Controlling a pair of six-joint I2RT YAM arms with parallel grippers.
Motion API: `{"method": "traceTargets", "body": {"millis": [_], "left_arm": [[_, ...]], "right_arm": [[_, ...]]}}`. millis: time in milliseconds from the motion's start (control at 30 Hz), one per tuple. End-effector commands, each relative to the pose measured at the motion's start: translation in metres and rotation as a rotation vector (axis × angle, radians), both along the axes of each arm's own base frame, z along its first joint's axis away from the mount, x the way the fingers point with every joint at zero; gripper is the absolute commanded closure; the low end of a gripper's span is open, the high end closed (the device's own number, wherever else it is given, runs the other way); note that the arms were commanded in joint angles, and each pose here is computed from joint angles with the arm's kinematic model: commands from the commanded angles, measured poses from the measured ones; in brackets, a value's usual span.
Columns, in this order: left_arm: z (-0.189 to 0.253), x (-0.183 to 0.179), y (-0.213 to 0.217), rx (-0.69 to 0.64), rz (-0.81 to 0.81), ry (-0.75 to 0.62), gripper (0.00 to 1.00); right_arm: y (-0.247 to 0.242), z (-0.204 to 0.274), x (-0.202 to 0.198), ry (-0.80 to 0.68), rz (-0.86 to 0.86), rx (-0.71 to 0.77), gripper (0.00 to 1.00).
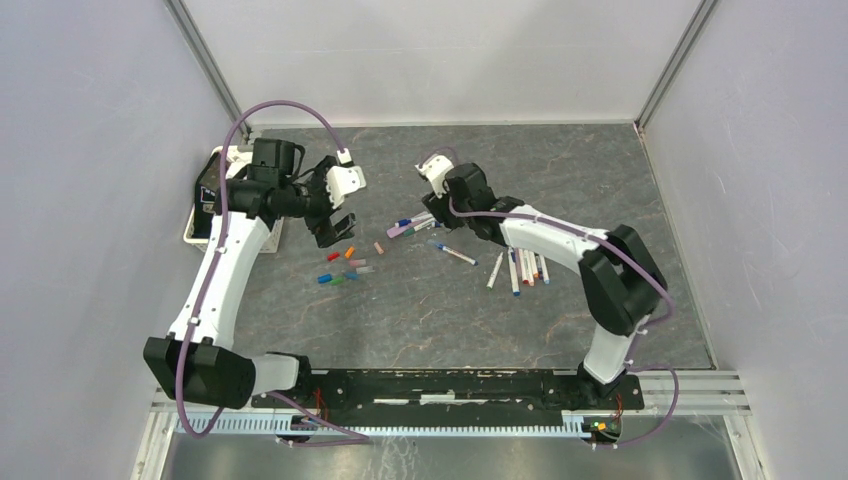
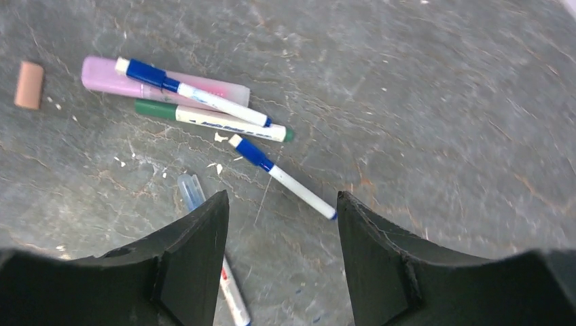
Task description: Open the pen caps
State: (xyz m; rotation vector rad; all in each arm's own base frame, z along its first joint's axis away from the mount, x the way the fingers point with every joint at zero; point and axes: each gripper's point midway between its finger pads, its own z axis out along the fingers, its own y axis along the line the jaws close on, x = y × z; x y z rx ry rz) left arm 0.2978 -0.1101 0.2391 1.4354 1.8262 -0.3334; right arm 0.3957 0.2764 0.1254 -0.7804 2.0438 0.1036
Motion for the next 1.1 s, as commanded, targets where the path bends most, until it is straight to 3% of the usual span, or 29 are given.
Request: {"method": "traceTargets", "body": {"millis": [0, 167, 500, 600, 867, 1067], "left_arm": [[0.02, 0.004, 0.0, -0.043, 0.057, -0.03, 0.0], [0.019, 0.005, 0.001, -0.038, 0.067, -0.009, 0.0], [0.014, 0.001, 0.004, -0.014, 0.057, 0.017, 0.0], [0.014, -0.002, 0.004, -0.012, 0.049, 0.017, 0.0], [0.01, -0.009, 0.004, -0.001, 0.027, 0.031, 0.0], [0.004, -0.013, 0.002, -0.005, 0.002, 0.047, 0.0]], "right_arm": [[0.012, -0.034, 0.011, 0.057, 0.246, -0.123, 0.35], [0.019, -0.056, 0.013, 0.161, 0.37, -0.066, 0.35], [0.004, -0.092, 0.014, 0.248, 0.393, -0.065, 0.41], [0.002, -0.107, 0.006, 0.306, 0.402, -0.07, 0.5], [-0.019, -0.125, -0.017, 0.34, 0.36, -0.101, 0.86], [-0.021, -0.106, -0.014, 0.285, 0.339, -0.085, 1.0]]}}
